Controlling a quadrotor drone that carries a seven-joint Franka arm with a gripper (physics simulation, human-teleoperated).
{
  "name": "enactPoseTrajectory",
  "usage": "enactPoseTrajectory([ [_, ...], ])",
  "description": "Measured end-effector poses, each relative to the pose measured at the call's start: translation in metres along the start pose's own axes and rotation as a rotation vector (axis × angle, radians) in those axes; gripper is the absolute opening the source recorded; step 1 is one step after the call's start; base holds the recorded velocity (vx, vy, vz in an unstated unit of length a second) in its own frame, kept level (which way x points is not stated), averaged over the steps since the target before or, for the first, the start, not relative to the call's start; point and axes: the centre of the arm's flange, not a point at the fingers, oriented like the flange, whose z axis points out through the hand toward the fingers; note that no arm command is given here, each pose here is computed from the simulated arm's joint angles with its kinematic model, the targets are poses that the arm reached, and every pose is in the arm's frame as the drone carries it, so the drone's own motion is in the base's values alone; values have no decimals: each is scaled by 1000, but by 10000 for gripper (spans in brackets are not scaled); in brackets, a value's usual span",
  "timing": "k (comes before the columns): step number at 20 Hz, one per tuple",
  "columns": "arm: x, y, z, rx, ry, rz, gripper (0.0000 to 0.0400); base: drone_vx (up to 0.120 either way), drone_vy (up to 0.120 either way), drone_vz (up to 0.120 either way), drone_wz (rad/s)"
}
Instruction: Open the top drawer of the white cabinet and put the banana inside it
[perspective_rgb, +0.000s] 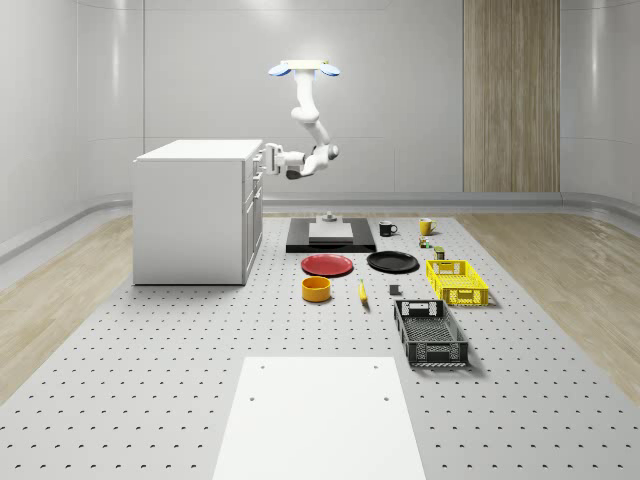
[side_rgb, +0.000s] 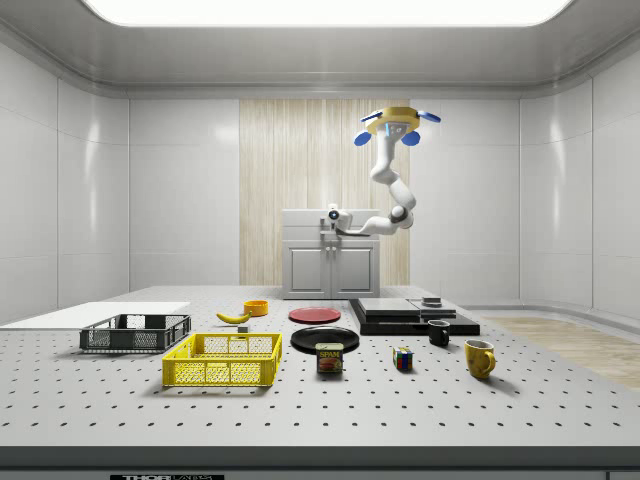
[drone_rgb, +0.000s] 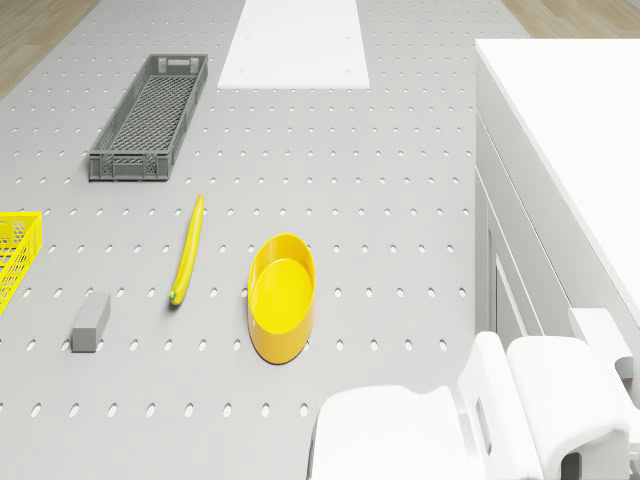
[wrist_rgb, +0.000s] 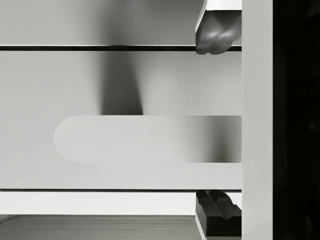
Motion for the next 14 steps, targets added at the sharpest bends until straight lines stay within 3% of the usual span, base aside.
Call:
enactPoseTrajectory([
  [14,1,1,15,-3,3,28,400,0,0,0,0],
])
